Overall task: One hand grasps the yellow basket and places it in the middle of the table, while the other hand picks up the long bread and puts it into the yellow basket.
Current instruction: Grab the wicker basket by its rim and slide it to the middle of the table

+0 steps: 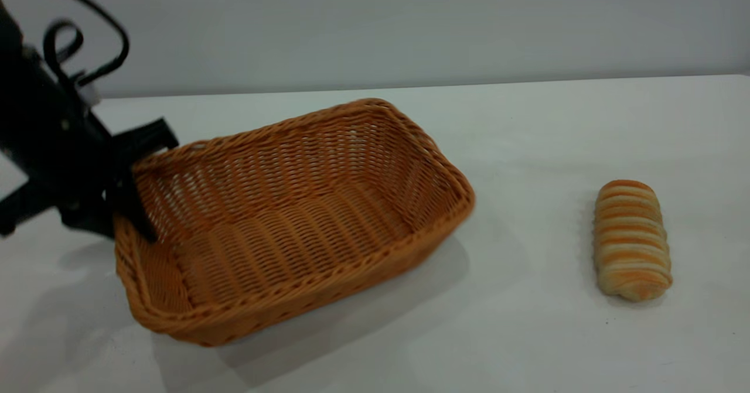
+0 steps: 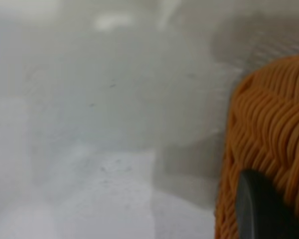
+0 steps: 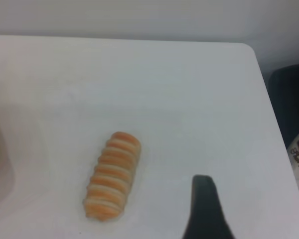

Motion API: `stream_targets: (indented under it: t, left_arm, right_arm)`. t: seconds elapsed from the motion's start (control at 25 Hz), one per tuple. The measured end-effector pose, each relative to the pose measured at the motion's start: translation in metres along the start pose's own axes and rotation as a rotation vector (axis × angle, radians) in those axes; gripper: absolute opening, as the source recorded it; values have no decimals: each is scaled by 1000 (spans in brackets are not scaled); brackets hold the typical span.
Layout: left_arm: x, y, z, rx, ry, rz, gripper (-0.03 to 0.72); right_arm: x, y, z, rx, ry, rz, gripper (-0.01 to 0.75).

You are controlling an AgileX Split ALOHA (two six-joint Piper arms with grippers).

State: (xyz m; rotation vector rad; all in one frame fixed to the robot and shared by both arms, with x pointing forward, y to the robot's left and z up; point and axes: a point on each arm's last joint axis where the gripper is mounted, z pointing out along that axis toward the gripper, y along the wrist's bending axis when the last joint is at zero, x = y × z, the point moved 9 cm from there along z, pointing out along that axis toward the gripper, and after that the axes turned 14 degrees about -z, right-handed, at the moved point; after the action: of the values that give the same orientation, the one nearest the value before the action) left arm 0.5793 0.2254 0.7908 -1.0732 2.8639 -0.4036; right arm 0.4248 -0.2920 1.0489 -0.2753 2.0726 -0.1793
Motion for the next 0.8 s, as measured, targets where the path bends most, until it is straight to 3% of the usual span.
stream_targets:
  t: [0.44, 0.8]
  left_arm:
    - [14, -62, -16, 88, 35, 324, 111]
    - [17, -58, 23, 24, 102, 407, 111]
  right_arm:
    - [0, 0, 1, 0, 4, -1, 550]
    - [7, 12, 32, -25, 114, -42, 550]
